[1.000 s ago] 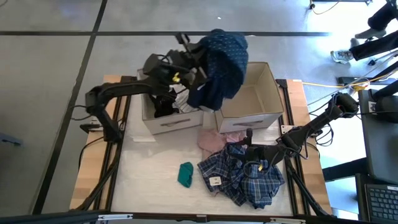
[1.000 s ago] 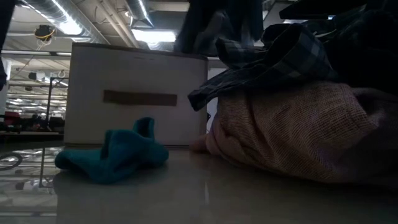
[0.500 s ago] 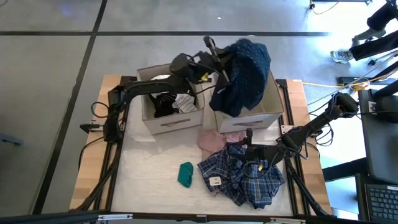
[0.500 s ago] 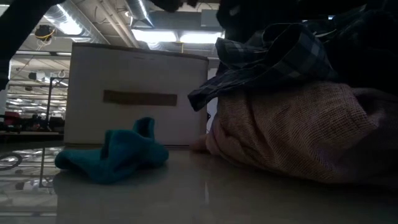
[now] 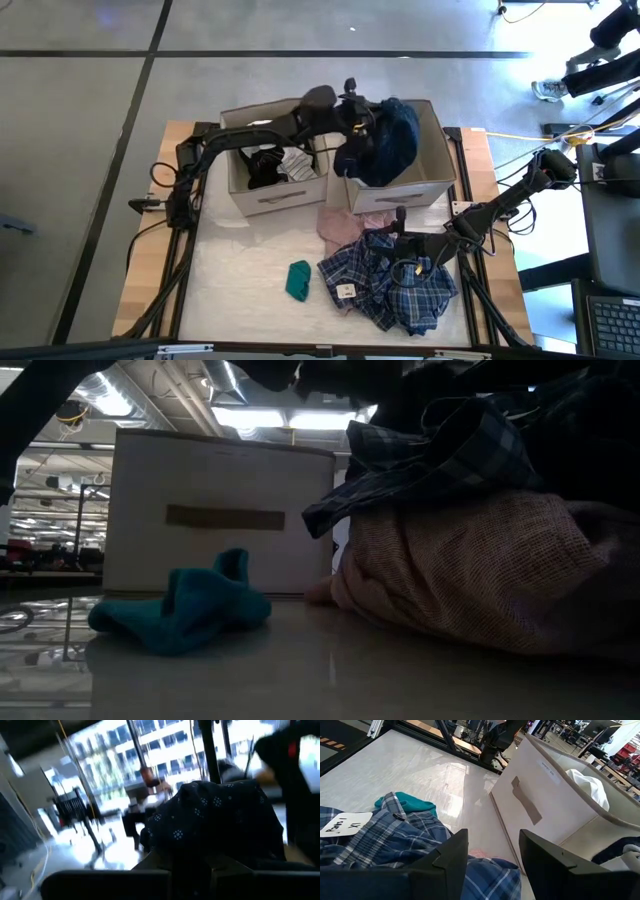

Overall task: Sort clothes
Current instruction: Put the dark blue polo shirt into the right laundry organizer, then put the blue polo shirt into the right laundry organizer

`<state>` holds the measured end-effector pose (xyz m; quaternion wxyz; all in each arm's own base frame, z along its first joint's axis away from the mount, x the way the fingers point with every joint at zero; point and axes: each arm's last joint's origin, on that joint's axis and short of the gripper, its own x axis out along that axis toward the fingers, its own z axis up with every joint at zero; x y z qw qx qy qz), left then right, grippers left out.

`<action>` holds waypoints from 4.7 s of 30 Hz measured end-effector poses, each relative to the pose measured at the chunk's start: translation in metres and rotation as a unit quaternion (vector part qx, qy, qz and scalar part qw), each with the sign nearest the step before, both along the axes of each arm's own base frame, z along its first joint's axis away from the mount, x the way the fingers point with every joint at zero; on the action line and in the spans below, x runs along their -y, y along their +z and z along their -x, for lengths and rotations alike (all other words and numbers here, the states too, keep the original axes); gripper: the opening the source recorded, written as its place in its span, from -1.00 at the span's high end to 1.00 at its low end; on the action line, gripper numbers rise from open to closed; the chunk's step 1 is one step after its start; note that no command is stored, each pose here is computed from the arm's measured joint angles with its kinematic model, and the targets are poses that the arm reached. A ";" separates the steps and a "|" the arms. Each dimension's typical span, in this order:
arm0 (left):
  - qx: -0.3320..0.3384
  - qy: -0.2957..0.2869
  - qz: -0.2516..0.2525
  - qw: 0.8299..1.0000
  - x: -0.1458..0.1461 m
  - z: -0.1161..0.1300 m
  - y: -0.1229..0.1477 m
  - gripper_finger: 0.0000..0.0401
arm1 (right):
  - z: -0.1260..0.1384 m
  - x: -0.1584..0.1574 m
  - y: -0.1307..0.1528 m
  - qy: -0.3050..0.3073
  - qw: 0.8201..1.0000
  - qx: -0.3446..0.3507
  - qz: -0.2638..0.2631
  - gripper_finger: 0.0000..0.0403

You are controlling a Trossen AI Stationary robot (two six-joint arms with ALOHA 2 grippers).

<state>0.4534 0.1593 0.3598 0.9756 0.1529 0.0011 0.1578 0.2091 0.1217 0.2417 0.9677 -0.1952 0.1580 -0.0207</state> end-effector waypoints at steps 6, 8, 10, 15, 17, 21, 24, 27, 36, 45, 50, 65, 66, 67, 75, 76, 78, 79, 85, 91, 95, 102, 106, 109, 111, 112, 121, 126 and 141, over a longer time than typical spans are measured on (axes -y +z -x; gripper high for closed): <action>-0.098 0.001 0.026 0.995 -0.001 0.001 -0.019 0.90 | 0.000 0.000 0.000 0.000 1.000 0.000 0.000 0.11; -0.113 0.002 0.047 0.993 0.000 0.002 -0.023 0.90 | 0.000 0.000 0.000 0.000 1.000 0.000 -0.001 0.11; -0.124 0.003 0.060 0.990 0.000 0.003 -0.026 0.90 | 0.000 0.000 0.000 0.000 1.000 0.000 -0.001 0.11; -0.139 0.008 0.077 0.987 0.000 0.004 -0.030 0.76 | 0.000 0.000 0.000 0.000 1.000 0.000 -0.001 0.11; -0.144 0.009 0.077 0.987 0.000 0.004 -0.031 0.64 | 0.000 0.000 0.000 0.000 1.000 0.000 -0.001 0.11; -0.151 0.008 0.068 0.986 0.001 0.006 -0.029 0.37 | 0.000 0.000 0.000 0.000 1.000 0.000 -0.001 0.11; -0.156 0.022 0.038 0.987 0.009 0.013 -0.014 0.23 | 0.000 0.000 0.000 0.000 1.000 0.000 -0.001 0.11; -0.149 0.042 0.006 0.988 0.020 0.027 0.011 0.16 | 0.000 0.000 -0.001 0.000 1.000 -0.002 0.000 0.11; -0.263 0.008 0.030 0.964 0.066 0.059 0.025 0.17 | 0.001 0.001 -0.002 0.000 1.000 -0.012 0.007 0.11; -0.378 0.013 0.060 0.924 0.099 0.058 -0.028 0.21 | 0.001 0.000 -0.002 0.000 1.000 -0.010 0.005 0.11; -0.382 0.035 0.040 0.923 0.104 0.055 -0.046 0.21 | 0.001 0.000 -0.002 0.000 1.000 -0.009 0.005 0.11; -0.381 0.069 0.032 0.922 0.084 0.055 -0.070 0.35 | 0.001 0.000 -0.002 0.000 1.000 -0.008 0.004 0.11; -0.379 0.064 0.030 0.923 0.085 0.054 -0.070 0.41 | 0.001 0.000 -0.002 0.000 1.000 -0.008 0.005 0.11; -0.377 0.059 0.027 0.924 0.085 0.053 -0.070 0.48 | 0.001 0.000 -0.002 0.000 1.000 -0.008 0.004 0.11; -0.368 0.031 0.019 0.929 0.086 0.051 -0.068 0.97 | 0.001 0.000 -0.002 0.000 1.000 -0.008 0.005 0.11; -0.368 0.031 0.018 0.929 0.086 0.051 -0.068 0.97 | 0.001 0.000 -0.002 0.000 1.000 -0.008 0.005 0.11; -0.363 0.032 0.018 0.931 0.086 0.051 -0.067 0.97 | 0.001 0.000 -0.002 0.000 1.000 -0.008 0.005 0.11; -0.359 0.032 0.017 0.933 0.086 0.050 -0.067 0.98 | 0.001 0.000 -0.002 0.000 1.000 -0.008 0.005 0.11; -0.345 0.032 -0.003 0.938 0.089 0.047 -0.057 0.99 | 0.001 0.000 -0.002 0.000 1.000 -0.008 0.005 0.11; -0.312 0.051 -0.035 0.948 0.092 0.044 -0.036 1.00 | 0.001 0.000 -0.002 0.000 1.000 -0.009 0.005 0.11; -0.311 0.055 -0.034 0.948 0.089 0.045 -0.034 0.99 | 0.001 0.000 -0.002 0.000 1.000 -0.009 0.005 0.11; -0.303 0.068 0.014 0.950 0.094 0.049 -0.033 0.86 | 0.001 0.000 -0.002 0.000 1.000 -0.009 0.005 0.11; -0.331 0.078 0.038 0.940 0.098 0.054 -0.037 0.69 | 0.001 0.001 -0.002 0.000 1.000 -0.011 0.007 0.11; -0.349 0.088 0.068 0.930 0.099 0.057 -0.043 0.54 | 0.001 0.001 -0.002 0.000 1.000 -0.011 0.007 0.11; -0.354 0.094 0.082 0.927 0.098 0.058 -0.047 0.45 | 0.001 0.001 -0.002 0.000 1.000 -0.011 0.007 0.11; -0.360 0.096 0.088 0.924 0.098 0.058 -0.049 0.41 | 0.001 0.001 -0.002 0.000 1.000 -0.011 0.007 0.11; -0.366 0.103 0.101 0.919 0.095 0.052 -0.061 0.24 | 0.001 0.000 -0.002 0.000 1.000 -0.008 0.005 0.11; -0.363 0.107 0.101 0.920 0.091 0.045 -0.069 0.24 | 0.001 0.000 -0.002 0.000 1.000 -0.009 0.005 0.11; -0.351 0.113 0.079 0.926 0.083 0.042 -0.068 0.74 | 0.001 0.000 -0.002 0.000 1.000 -0.009 0.005 0.11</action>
